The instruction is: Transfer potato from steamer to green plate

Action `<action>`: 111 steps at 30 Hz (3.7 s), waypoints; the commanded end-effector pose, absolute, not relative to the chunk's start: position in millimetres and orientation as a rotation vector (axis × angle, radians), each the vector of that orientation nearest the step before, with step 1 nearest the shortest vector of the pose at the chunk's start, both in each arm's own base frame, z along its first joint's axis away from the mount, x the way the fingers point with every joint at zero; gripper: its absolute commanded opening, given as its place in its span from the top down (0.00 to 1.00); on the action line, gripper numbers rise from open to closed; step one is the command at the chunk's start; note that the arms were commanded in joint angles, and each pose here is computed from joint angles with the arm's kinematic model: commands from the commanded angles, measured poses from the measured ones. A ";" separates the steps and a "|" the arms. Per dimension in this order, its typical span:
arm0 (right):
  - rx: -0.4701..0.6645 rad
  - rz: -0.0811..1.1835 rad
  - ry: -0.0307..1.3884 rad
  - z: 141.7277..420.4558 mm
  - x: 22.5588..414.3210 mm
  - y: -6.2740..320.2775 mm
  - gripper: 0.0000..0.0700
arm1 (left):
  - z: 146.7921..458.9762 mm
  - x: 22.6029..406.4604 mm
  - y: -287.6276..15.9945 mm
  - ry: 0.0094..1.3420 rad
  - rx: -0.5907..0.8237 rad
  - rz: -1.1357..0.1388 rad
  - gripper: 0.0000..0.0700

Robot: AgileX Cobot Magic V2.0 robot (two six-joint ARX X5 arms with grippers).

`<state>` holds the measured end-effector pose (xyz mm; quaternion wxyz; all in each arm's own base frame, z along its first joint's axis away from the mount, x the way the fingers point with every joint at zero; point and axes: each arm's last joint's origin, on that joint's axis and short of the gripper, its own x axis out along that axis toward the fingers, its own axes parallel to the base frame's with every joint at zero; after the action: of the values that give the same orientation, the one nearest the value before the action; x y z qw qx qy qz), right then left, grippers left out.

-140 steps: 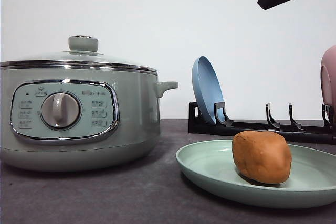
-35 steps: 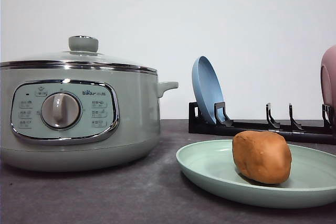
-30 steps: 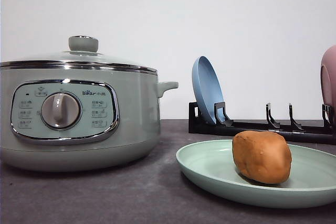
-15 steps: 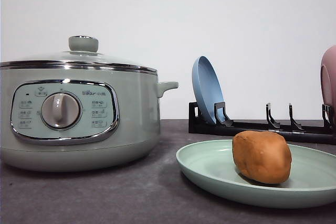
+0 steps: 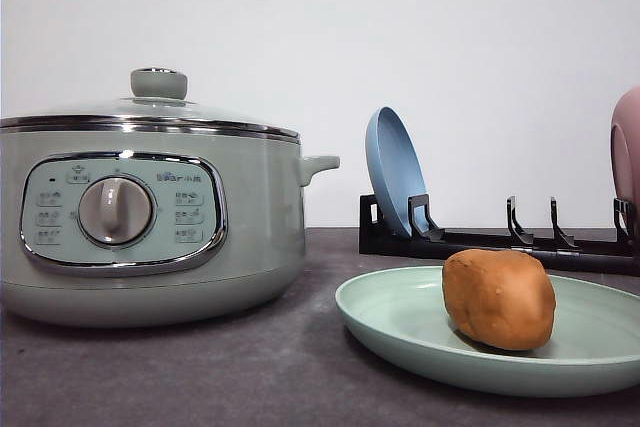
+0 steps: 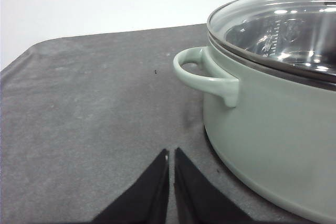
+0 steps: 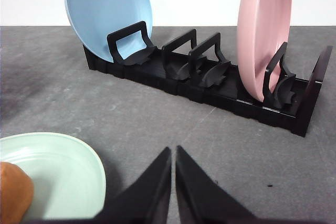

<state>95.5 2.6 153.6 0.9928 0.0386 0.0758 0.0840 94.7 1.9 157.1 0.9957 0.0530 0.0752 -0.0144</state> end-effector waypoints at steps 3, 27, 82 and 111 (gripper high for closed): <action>0.088 0.168 0.155 152.1 95.7 2.6 1.00 | 149.8 95.5 2.1 0.177 0.103 -0.029 0.99; 0.088 0.168 0.155 152.1 95.7 2.6 1.00 | 149.8 95.5 2.1 0.177 0.103 -0.029 0.99; 0.088 0.168 0.155 152.1 95.7 2.6 1.00 | 149.8 95.5 2.1 0.177 0.103 -0.029 0.99; 0.088 0.168 0.155 152.1 95.7 2.6 1.00 | 149.8 95.5 2.1 0.177 0.103 -0.029 0.99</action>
<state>95.5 2.6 153.5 0.9928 0.0386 0.0760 0.0840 94.7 1.9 157.1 0.9957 0.0530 0.0752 -0.0144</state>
